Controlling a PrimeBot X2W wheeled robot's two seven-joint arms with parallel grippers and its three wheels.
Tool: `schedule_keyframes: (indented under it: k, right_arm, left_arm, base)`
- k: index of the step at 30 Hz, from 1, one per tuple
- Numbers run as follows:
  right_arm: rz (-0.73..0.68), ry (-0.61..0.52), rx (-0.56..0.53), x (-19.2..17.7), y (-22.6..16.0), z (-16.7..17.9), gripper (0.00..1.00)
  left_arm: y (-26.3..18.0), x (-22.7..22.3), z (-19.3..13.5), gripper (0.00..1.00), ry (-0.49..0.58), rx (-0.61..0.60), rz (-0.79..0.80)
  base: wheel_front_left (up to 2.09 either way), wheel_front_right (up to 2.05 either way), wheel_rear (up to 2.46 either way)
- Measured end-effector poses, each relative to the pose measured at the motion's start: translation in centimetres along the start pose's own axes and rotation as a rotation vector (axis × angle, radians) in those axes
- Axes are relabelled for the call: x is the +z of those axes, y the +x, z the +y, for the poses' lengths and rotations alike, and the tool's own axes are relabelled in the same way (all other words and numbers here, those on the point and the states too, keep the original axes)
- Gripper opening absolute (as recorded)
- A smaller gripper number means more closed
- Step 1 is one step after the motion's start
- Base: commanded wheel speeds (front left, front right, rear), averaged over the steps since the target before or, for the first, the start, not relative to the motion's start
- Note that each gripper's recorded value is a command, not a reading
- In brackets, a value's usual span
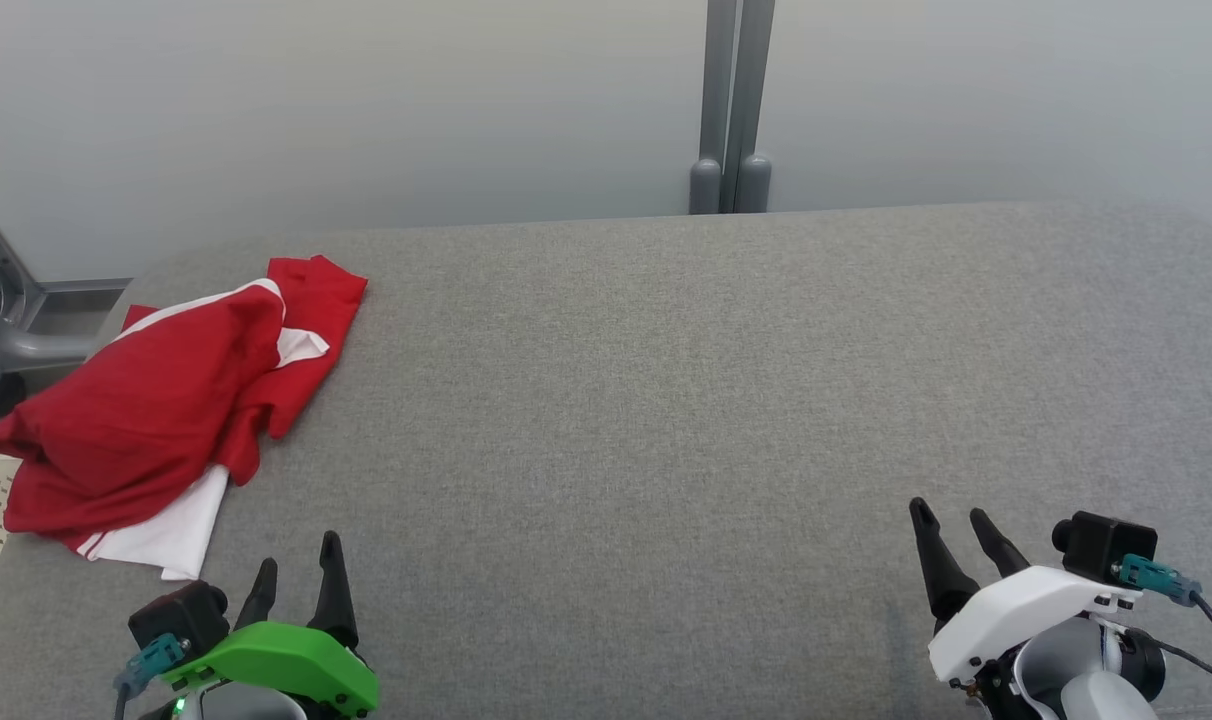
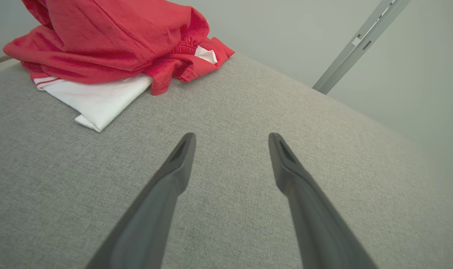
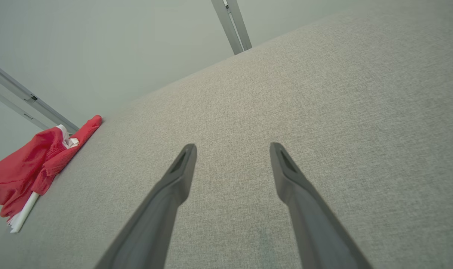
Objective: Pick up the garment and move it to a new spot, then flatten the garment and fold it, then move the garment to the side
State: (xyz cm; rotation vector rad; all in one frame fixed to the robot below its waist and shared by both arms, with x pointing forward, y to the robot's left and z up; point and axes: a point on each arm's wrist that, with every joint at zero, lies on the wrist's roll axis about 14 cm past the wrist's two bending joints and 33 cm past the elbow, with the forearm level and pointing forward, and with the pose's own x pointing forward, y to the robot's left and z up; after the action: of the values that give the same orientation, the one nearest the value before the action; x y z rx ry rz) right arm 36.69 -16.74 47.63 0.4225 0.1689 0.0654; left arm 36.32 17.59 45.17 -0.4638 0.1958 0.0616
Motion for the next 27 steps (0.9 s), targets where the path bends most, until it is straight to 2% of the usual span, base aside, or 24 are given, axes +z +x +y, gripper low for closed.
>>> schedule_keyframes:
  k: [19,27]
  right_arm:
    - [0.018,-0.209,0.034,-0.2,0.1,1.2,1.00]
    - [-0.003,-0.233,0.032,0.1,0.0,1.0,1.00]
  left_arm:
    - [0.0,1.1,-0.4,1.00,0.176,-0.033,-0.053]
    - [0.0,1.1,-0.4,1.00,0.220,-0.026,-0.038]
  base:
    - [0.00,0.00,0.00]
    - [0.00,0.00,0.00]
